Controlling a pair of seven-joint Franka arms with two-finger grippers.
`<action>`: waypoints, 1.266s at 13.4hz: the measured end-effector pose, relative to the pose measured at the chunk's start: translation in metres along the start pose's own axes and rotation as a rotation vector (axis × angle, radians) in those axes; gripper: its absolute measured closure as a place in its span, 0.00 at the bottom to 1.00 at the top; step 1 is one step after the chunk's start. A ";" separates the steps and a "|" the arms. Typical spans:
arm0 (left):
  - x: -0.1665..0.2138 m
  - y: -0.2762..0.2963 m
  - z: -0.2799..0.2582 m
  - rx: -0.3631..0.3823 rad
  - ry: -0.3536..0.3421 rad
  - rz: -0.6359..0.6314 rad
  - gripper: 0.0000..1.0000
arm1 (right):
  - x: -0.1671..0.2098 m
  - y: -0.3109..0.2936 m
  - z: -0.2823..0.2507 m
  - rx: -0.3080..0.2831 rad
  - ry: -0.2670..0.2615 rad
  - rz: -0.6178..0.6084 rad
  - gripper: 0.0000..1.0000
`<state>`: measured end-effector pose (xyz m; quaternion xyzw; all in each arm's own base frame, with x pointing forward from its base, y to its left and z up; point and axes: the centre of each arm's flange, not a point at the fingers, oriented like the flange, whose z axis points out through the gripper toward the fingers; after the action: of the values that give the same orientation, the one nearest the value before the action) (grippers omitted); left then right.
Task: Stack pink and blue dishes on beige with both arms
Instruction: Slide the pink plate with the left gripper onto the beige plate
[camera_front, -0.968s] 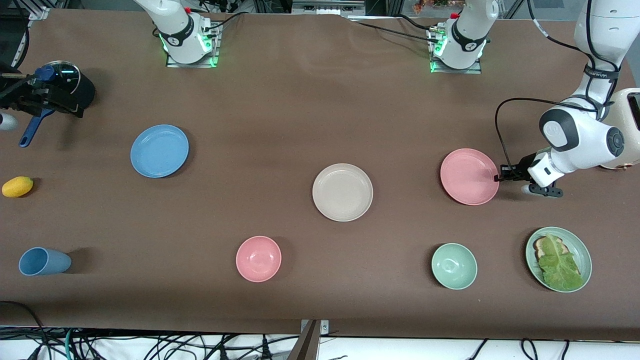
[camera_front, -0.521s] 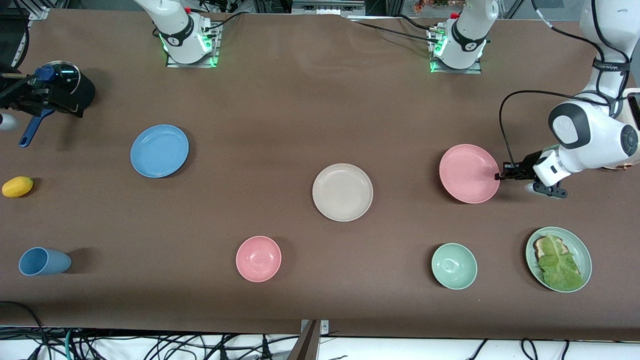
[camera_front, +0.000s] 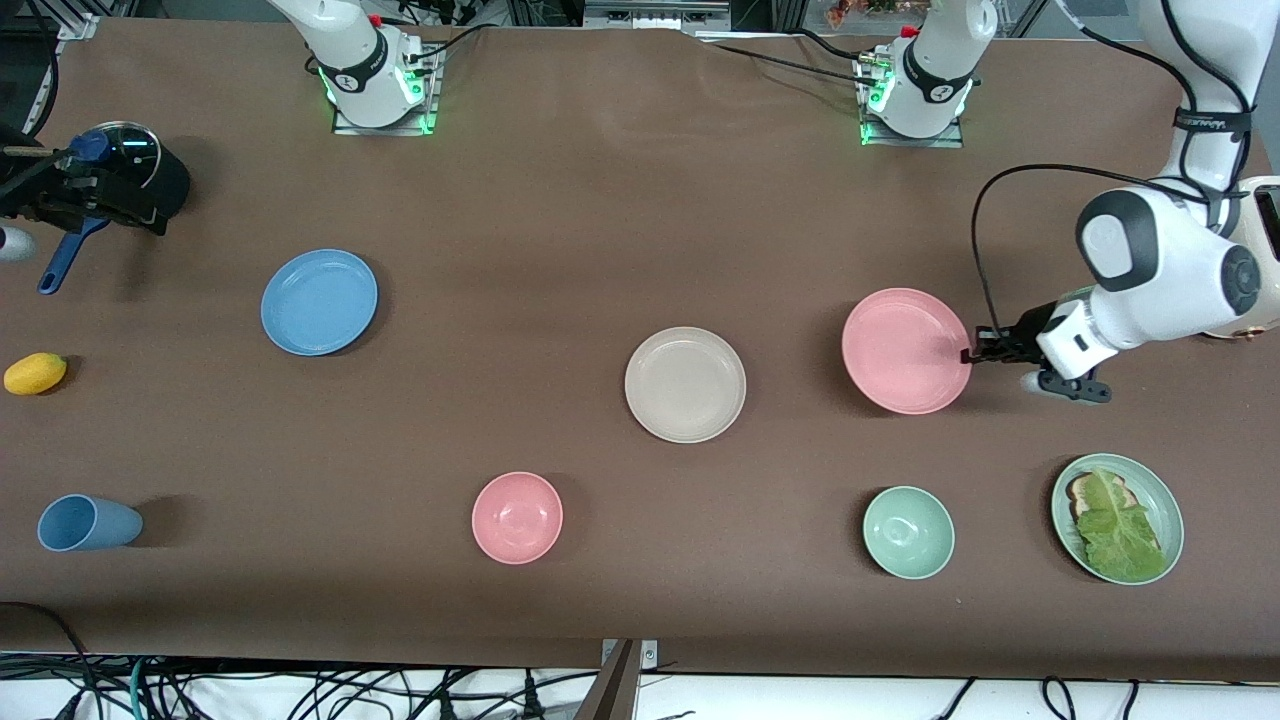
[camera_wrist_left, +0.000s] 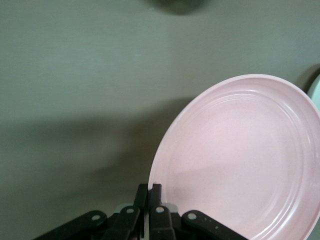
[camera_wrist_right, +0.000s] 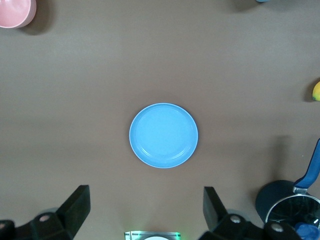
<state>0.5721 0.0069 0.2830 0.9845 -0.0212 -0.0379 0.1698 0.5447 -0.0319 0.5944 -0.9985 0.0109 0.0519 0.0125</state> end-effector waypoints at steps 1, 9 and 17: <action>0.005 0.024 0.003 -0.005 -0.002 -0.021 0.95 | 0.000 0.000 0.000 0.000 0.000 0.000 0.00; 0.011 0.172 0.045 0.003 0.017 -0.187 0.95 | 0.000 0.000 0.000 0.000 -0.001 0.000 0.00; 0.008 0.243 0.135 0.020 0.078 -0.268 0.95 | 0.000 0.000 0.000 0.000 -0.001 0.001 0.00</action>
<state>0.5617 -0.2674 0.2376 0.9809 0.1169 -0.0217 0.1540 0.5446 -0.0323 0.5941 -0.9985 0.0112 0.0526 0.0126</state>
